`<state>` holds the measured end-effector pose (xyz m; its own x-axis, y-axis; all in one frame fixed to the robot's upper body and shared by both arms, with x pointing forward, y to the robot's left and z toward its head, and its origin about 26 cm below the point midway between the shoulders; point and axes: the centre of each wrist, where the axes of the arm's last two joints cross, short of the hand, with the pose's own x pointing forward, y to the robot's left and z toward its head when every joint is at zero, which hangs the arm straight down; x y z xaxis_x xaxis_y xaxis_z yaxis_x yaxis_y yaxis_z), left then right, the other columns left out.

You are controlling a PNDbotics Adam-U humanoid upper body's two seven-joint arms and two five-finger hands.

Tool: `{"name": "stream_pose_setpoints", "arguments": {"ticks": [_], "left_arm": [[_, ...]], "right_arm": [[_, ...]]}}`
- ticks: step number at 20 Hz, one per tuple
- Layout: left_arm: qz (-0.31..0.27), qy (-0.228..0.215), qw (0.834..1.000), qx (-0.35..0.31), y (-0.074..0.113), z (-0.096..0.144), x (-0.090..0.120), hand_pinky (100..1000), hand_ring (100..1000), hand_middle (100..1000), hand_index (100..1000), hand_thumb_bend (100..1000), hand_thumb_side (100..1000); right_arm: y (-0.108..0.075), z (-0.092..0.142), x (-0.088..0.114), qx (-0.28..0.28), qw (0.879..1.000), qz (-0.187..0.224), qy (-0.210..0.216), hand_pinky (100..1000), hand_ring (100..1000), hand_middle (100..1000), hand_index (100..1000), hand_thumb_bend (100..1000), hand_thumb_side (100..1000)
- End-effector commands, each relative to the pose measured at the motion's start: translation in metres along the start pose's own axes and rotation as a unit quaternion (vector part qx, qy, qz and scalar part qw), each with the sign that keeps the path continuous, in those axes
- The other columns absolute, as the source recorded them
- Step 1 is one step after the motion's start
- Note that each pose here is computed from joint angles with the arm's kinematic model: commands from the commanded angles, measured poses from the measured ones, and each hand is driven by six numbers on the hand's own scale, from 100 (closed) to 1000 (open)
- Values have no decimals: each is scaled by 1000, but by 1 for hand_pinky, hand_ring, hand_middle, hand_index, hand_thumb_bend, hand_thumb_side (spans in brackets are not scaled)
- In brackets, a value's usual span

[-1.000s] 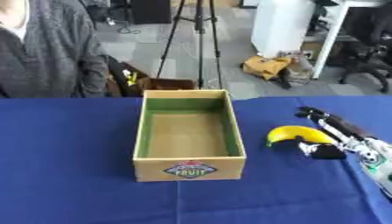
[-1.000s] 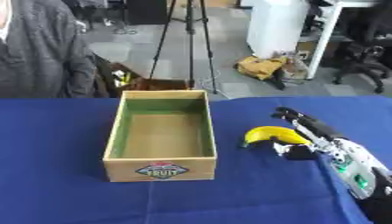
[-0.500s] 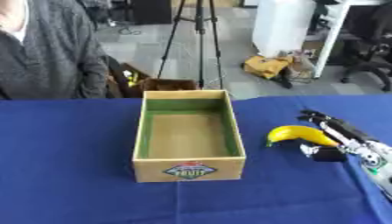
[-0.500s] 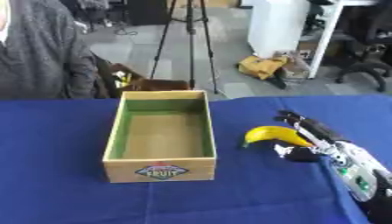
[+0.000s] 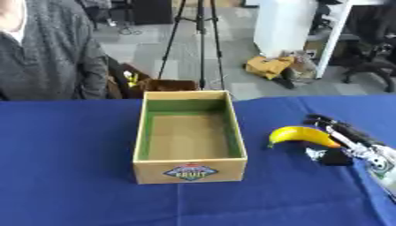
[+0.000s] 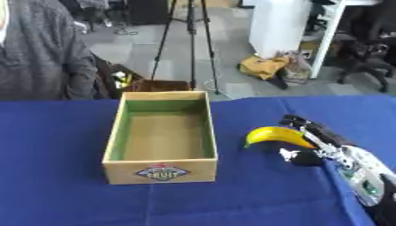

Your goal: Pick up objects on the table and place them in the box.

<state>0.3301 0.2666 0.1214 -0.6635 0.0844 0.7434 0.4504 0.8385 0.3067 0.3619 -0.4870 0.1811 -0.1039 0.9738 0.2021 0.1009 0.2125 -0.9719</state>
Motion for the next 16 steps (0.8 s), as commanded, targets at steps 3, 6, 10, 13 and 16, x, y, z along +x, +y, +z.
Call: {"name": "stream_pose_setpoints", "arguments": {"ticks": [3,6,10,13,16], "left_arm": [[-5,-10,1000,-8,1,-5,5,726,509,506,729,258,976],[-5,-10,1000,-9,1,-5,5,726,509,506,729,259,977],[-5,-10,1000,-9,1,-5,5,726,510,506,729,259,978],[-5,-10,1000,-9,1,-5,5,726,510,506,729,259,978],[-5,-10,1000,-9,1,-5,5,727,511,506,729,259,978]], "right_arm": [[-17,1,-4,-4,1000,13,2,841,1000,948,951,100,494],[-17,1,-4,-1,1000,12,2,830,1000,910,947,100,491],[-16,1,-4,2,1000,12,2,822,1000,832,942,100,482],[-15,1,-4,3,1000,13,2,818,1000,798,941,100,479],[-15,1,-4,2,1000,14,1,810,962,746,941,100,472]]}}
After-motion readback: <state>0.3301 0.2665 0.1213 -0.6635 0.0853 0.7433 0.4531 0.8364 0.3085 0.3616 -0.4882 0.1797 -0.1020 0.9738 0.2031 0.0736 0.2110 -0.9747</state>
